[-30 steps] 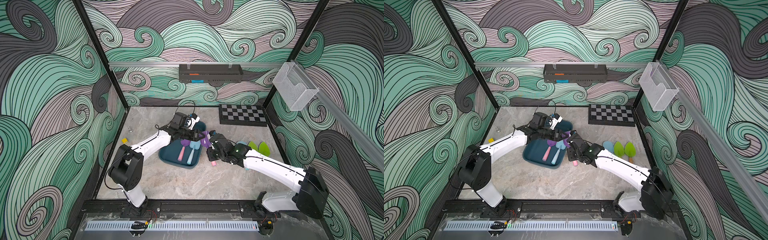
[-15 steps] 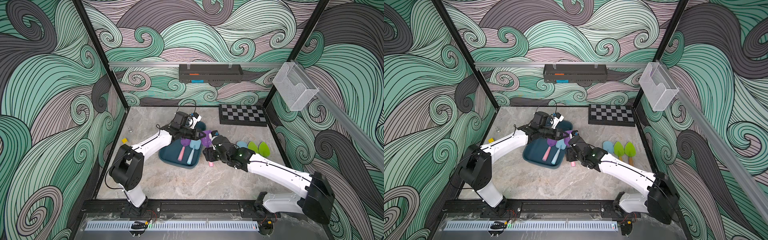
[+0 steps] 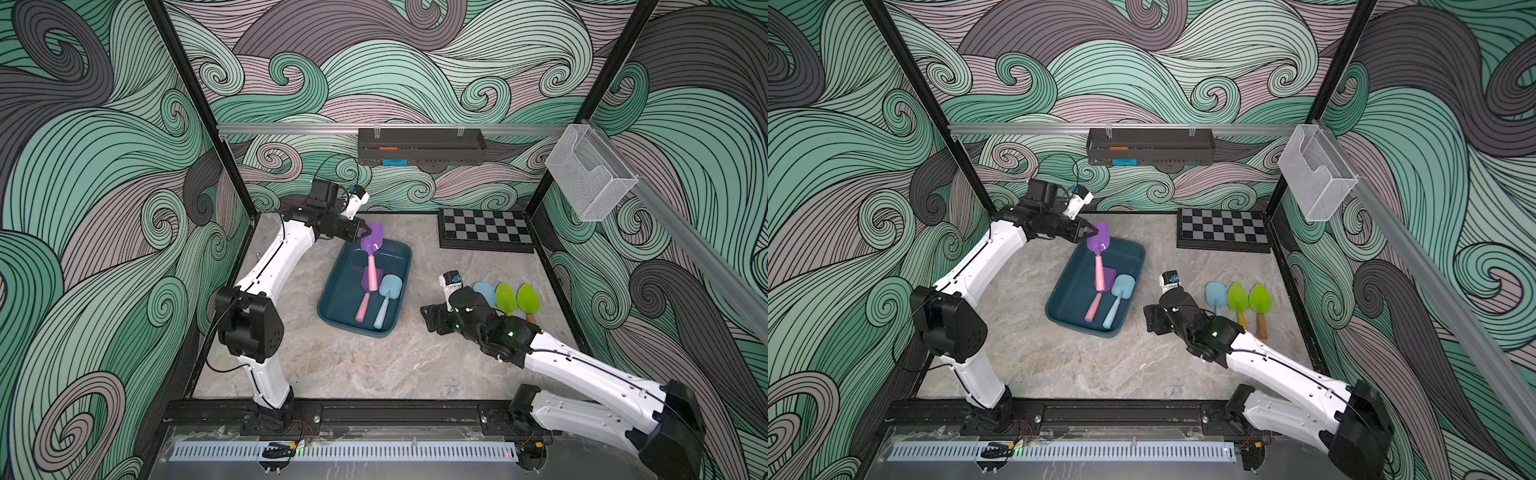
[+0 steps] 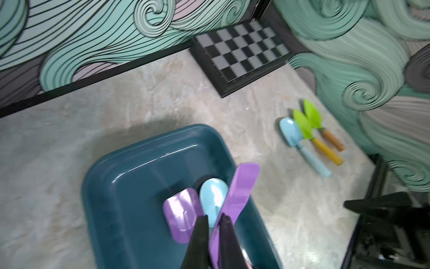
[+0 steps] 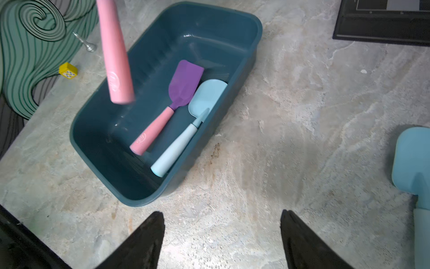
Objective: Put the shovel into the storage box
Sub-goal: Place the shovel in the storage box.
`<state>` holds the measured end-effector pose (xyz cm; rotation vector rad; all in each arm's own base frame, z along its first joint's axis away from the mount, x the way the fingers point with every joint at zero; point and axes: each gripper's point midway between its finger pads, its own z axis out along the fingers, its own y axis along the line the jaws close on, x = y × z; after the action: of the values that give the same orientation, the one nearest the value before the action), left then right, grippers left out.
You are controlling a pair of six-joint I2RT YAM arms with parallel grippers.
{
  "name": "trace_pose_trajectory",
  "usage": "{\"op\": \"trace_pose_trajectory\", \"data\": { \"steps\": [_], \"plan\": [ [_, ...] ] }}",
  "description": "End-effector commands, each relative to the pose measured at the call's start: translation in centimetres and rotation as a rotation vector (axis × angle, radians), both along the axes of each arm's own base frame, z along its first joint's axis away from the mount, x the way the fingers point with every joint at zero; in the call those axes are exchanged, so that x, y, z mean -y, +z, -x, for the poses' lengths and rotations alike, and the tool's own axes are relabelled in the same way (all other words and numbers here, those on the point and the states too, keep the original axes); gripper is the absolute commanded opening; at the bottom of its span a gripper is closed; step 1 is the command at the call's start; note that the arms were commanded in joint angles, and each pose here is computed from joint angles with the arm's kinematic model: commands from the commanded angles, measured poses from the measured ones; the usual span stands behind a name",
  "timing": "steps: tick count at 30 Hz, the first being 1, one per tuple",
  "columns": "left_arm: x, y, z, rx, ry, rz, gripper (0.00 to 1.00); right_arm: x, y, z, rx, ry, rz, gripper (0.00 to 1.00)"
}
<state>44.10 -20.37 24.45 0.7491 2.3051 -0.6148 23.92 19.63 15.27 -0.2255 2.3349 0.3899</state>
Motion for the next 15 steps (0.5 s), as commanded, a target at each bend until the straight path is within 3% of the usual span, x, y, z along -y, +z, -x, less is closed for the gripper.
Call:
{"op": "trace_pose_trajectory", "data": {
  "steps": [1,7,15],
  "plan": [
    [-2.5,-6.1,0.8,-0.126,-0.090,-0.278,0.00,0.8,-0.4,-0.1,-0.014,-0.014,0.021,0.82],
    [-3.9,-9.0,-0.2,-0.223,-0.123,-0.412,0.00,1.4,-0.7,0.2,-0.023,-0.012,0.028,0.82],
    [-4.5,-12.3,-1.1,-0.297,-0.104,-0.375,0.00,2.6,-1.8,0.6,-0.047,-0.039,0.018,0.82]
  ]
}}
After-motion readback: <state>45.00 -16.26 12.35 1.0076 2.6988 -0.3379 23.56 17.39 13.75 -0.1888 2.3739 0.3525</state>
